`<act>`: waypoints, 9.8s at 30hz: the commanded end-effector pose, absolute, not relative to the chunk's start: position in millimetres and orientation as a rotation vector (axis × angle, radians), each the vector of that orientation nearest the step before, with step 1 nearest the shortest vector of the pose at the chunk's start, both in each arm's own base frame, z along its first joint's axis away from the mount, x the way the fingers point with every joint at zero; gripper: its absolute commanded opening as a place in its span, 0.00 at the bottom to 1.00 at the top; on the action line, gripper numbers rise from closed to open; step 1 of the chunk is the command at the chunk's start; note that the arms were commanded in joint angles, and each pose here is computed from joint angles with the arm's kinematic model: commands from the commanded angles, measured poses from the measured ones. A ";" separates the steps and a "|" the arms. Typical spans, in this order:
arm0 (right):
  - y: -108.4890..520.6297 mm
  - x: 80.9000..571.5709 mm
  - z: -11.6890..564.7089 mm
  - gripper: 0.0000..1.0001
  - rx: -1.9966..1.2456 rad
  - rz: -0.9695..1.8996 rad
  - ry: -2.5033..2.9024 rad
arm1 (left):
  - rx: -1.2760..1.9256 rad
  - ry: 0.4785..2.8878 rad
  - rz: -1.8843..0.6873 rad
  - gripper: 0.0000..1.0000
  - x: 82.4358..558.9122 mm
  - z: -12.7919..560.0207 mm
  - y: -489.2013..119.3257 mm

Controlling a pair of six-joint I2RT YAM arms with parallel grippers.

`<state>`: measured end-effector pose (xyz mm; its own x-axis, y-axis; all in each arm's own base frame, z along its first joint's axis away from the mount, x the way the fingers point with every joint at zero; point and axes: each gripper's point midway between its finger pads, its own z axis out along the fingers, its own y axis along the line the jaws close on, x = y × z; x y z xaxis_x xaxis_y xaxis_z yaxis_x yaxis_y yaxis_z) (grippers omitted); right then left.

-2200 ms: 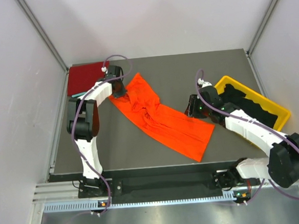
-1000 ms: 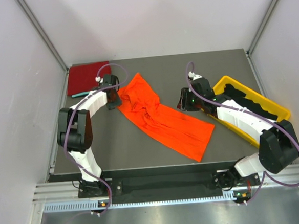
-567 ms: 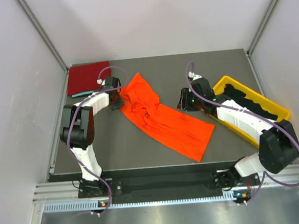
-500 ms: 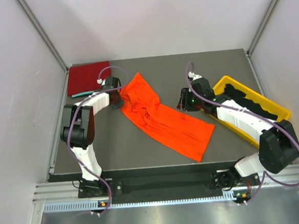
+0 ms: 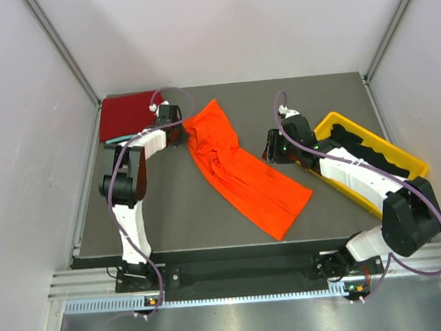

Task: Fold and stack the t-shirts
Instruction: Fold the tshirt

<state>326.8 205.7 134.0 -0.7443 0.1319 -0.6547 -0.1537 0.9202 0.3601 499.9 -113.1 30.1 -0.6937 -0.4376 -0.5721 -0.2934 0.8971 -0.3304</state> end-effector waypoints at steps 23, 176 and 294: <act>221.3 359.4 142.8 0.46 -0.025 0.499 2.279 | -0.236 2.026 -0.727 0.43 630.2 124.9 -177.2; 303.2 113.9 21.8 0.00 -0.092 0.531 2.656 | -0.086 2.751 -0.732 0.29 107.1 28.0 -206.9; 216.0 335.8 111.5 0.36 0.055 0.642 2.426 | 0.220 2.330 -0.558 0.32 525.4 65.4 -277.3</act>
